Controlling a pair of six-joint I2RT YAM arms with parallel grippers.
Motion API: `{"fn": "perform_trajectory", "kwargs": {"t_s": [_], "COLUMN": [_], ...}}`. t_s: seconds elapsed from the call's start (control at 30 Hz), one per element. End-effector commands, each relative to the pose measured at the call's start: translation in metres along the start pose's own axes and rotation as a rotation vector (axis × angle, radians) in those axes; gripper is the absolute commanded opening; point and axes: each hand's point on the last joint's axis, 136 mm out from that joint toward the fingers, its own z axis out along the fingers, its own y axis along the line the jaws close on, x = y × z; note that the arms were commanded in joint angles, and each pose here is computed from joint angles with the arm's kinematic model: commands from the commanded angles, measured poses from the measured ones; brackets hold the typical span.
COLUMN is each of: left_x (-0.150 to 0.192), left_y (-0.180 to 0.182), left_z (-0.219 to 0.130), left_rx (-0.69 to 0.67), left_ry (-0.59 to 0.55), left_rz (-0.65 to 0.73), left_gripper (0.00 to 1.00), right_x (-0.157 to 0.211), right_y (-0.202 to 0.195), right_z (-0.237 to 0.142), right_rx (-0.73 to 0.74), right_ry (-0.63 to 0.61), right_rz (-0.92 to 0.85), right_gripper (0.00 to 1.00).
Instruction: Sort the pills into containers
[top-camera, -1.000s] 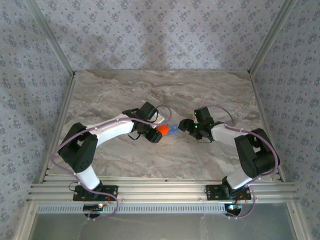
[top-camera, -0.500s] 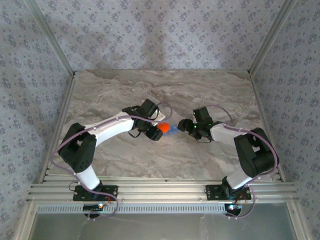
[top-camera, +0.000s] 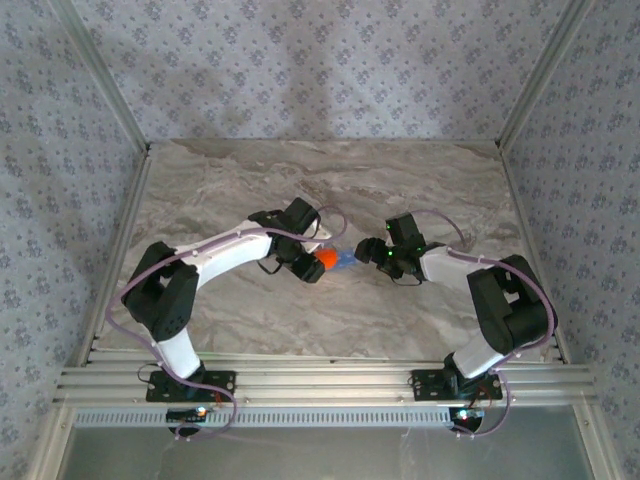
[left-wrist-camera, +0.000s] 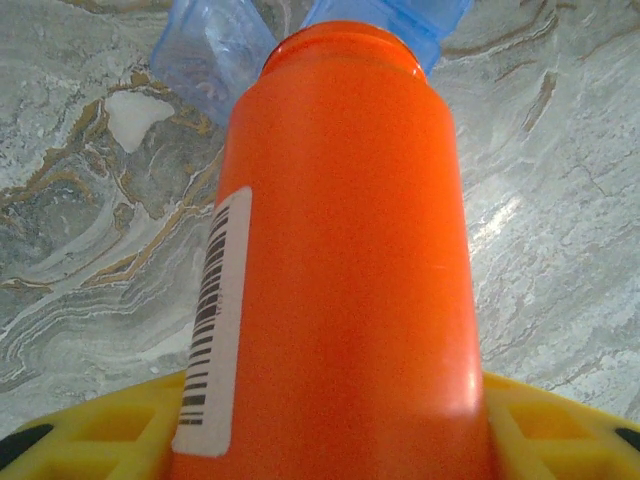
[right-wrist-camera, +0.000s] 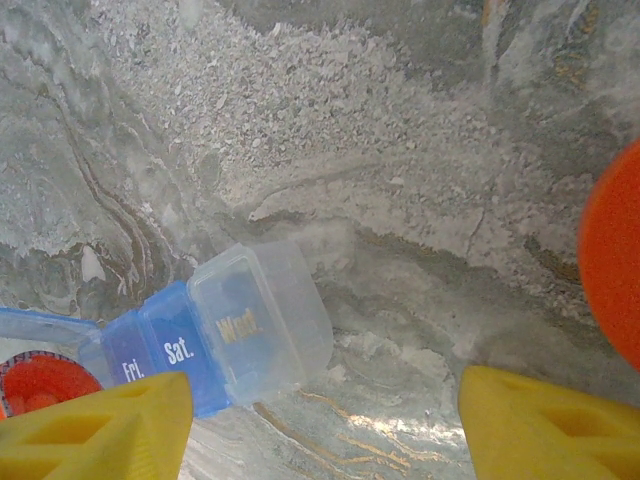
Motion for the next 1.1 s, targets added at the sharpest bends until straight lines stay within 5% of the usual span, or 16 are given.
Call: {"fn": "perform_trajectory", "kwargs": {"t_s": [0.0, 0.53, 1.07], "left_x": [-0.005, 0.001, -0.004], "left_y": [0.0, 0.005, 0.004], "left_z": [-0.004, -0.005, -0.001], "left_rx": [-0.008, -0.036, -0.025], "left_ry": [0.008, 0.064, -0.025], "left_rz": [0.028, 0.054, 0.047], "left_gripper": [0.0, 0.0, 0.0], "right_x": [-0.003, -0.002, -0.001], "right_y": [0.003, 0.002, 0.002], "right_z": [0.001, 0.003, 0.006], "right_rx": [0.006, 0.009, 0.005], "right_ry": [-0.002, 0.001, 0.007], "right_rz": [0.008, 0.011, 0.01], "right_gripper": [0.73, 0.73, 0.72]}}
